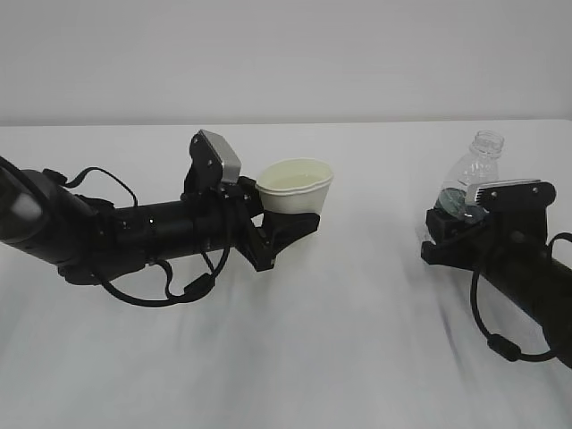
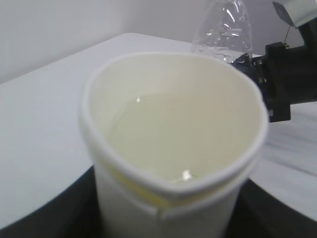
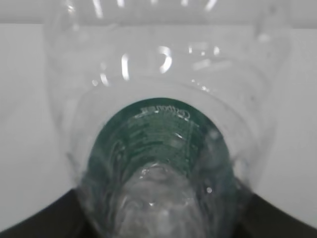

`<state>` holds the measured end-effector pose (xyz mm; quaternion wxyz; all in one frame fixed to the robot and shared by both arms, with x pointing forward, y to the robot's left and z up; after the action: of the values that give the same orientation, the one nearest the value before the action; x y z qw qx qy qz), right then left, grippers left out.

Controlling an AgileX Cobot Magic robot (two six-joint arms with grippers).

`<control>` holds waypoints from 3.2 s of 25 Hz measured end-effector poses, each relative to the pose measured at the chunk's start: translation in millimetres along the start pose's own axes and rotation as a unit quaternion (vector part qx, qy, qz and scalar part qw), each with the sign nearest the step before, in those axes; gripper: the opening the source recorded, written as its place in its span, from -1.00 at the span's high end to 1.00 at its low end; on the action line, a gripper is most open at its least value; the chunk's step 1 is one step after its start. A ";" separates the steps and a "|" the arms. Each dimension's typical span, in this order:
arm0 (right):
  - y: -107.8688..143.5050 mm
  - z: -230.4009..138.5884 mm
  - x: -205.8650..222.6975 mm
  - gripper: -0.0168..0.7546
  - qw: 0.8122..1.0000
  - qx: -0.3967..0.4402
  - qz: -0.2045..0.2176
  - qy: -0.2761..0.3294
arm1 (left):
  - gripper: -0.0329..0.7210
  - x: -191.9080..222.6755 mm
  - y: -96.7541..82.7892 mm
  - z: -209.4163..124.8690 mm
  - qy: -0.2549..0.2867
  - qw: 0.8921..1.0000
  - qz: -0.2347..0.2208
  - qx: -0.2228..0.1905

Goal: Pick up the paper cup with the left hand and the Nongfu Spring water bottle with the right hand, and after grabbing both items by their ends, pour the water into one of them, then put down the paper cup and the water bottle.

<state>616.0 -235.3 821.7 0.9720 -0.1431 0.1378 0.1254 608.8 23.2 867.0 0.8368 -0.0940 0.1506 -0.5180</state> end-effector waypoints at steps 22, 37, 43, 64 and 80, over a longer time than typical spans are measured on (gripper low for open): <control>-1.3 0.0 0.0 -0.63 1.000 -0.001 -0.004 0.000 | -0.25 0.0 -0.6 -0.5 0.002 1.000 -0.002 0.002; -3.2 15.2 -30.4 -0.64 1.000 -0.001 -0.006 -0.007 | -0.25 0.0 -0.6 -0.5 0.002 1.000 -0.002 0.002; -2.0 18.6 -58.2 -0.64 1.000 -0.001 -0.005 -0.002 | -0.25 0.0 -0.8 -0.3 0.001 1.000 -0.003 0.002; 1.2 50.2 -123.7 -0.63 0.999 -0.008 0.005 -0.052 | -0.25 -63.0 49.1 23.7 -0.048 0.995 0.080 -0.027; 2.8 50.6 -123.8 -0.60 0.999 -0.004 0.010 -0.053 | -0.25 -136.8 102.7 1.7 -0.062 0.971 0.214 -0.080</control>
<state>511.7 -242.1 905.2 0.9760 -0.1385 0.0872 0.1433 638.3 191.5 857.6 0.9259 -0.1579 0.1558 -0.3059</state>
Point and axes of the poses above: a point on each arm's last joint axis where the gripper is mounted, x pointing out along that axis toward the gripper, y along the wrist's bending axis when the last joint is at zero, z = x × y, the point moved 6 cm from there along x, pointing out along that axis toward the gripper, and after that the axes turned 15 degrees about -x, right-handed, at the moved point
